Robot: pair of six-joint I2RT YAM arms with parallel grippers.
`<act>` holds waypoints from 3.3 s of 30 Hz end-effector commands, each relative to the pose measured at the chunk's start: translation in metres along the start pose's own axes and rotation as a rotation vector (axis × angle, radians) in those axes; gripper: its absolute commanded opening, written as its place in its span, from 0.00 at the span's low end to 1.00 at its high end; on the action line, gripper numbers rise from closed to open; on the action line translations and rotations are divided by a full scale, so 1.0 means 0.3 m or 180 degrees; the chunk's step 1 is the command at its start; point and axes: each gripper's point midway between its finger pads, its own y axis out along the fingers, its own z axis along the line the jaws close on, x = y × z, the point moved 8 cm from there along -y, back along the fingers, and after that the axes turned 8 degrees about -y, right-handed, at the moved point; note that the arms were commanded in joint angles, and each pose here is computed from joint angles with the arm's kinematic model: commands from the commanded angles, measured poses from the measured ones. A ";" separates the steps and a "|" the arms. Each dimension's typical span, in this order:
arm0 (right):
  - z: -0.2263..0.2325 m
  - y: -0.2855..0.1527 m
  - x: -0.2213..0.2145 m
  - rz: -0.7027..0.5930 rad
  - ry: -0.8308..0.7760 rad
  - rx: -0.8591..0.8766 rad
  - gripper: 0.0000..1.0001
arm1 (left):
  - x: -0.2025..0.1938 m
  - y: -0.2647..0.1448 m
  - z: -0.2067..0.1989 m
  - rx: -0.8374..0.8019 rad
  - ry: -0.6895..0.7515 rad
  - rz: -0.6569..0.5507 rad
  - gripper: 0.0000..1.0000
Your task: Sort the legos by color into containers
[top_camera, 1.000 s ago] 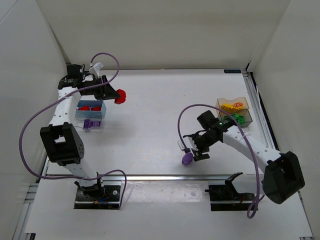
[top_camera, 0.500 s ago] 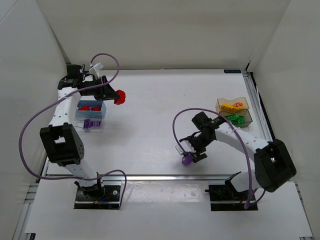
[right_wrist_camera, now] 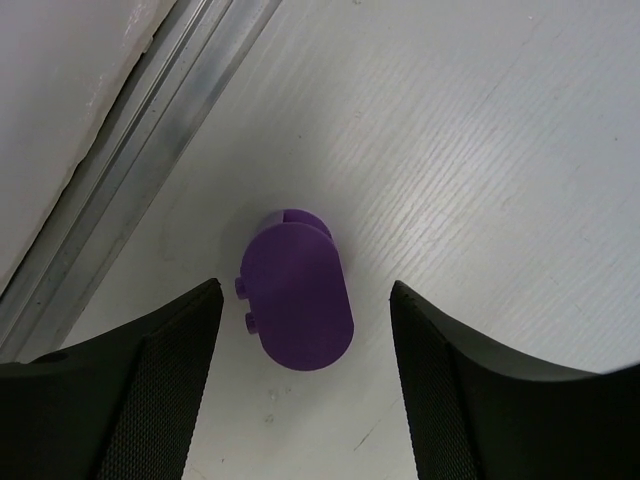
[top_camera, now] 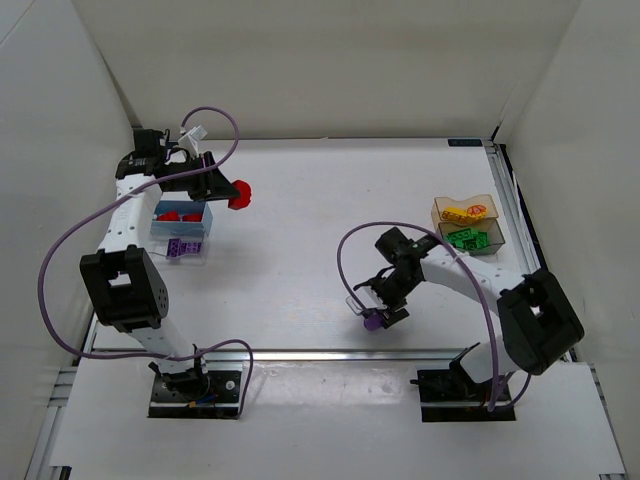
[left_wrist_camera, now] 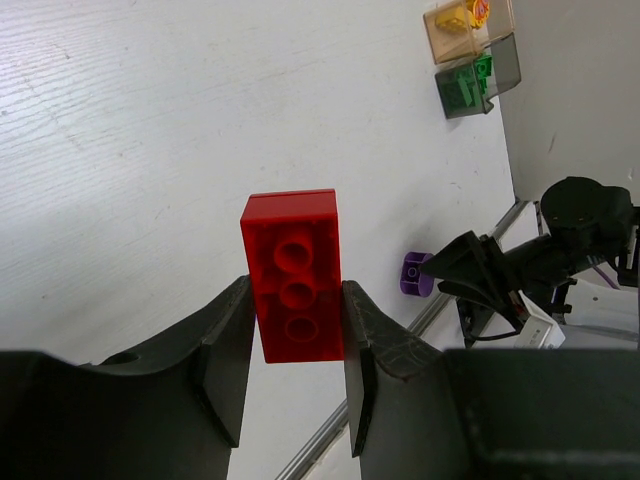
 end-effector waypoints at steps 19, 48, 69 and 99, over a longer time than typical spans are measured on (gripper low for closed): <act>-0.002 0.074 -0.033 0.0014 0.0022 0.0192 0.36 | 0.024 -0.014 -0.022 -0.0024 0.0176 -0.0011 0.23; -0.943 -0.201 0.251 -0.1821 0.1876 -0.1443 0.00 | 0.124 -0.338 -0.309 0.0536 0.0569 -0.1558 0.21; -1.340 0.190 0.507 -0.3081 0.2081 -0.1805 0.00 | 0.116 -0.471 -0.244 0.0550 0.0152 -0.1953 0.18; -1.365 0.528 0.490 -0.2825 0.1827 -0.2141 0.46 | 0.084 -0.469 -0.240 0.0574 0.0194 -0.1776 0.17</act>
